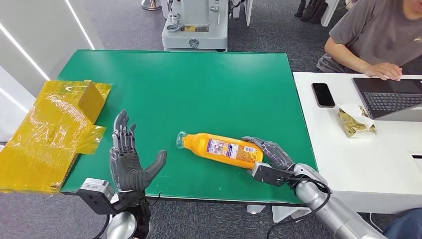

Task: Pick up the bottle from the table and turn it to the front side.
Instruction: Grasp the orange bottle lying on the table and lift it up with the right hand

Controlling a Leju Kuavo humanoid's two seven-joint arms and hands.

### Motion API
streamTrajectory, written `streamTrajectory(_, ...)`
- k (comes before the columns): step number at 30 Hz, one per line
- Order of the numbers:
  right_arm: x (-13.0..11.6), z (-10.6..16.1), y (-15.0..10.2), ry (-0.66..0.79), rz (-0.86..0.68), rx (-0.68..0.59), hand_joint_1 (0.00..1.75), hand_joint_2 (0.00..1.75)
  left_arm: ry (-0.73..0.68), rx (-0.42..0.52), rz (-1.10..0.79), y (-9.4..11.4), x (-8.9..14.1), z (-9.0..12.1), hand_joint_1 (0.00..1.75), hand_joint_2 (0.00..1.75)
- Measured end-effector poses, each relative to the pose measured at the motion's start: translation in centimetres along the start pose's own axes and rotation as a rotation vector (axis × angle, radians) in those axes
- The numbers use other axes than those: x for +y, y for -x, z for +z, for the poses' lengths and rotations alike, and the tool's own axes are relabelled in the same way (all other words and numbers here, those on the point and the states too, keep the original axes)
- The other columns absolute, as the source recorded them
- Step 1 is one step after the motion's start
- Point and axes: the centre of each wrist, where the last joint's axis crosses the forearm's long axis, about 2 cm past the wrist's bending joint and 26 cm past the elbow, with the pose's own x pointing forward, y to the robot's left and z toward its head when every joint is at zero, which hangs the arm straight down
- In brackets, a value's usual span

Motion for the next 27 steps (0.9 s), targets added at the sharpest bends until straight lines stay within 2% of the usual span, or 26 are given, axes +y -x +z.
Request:
streamTrajectory(7,0.4,-1.1,-0.9,0.154,-0.021,-0.061,1.75,1.75,-0.022,-0.006,-0.01,0.0,0.1,0.0,0.0,1.75)
streamTrajectory(19,0.9,-2.0,-1.7,0.191,-0.039,-0.098,1.75,1.75,-0.034,-0.009,-0.017,0.0,0.1,0.0,0.0,1.75)
streamTrajectory(27,0.5,-3.2,-2.2,0.317,-0.044,-0.141,1.75,1.75,-0.047,-0.006,-0.024,0.1,0.2,0.1,0.0,1.75)
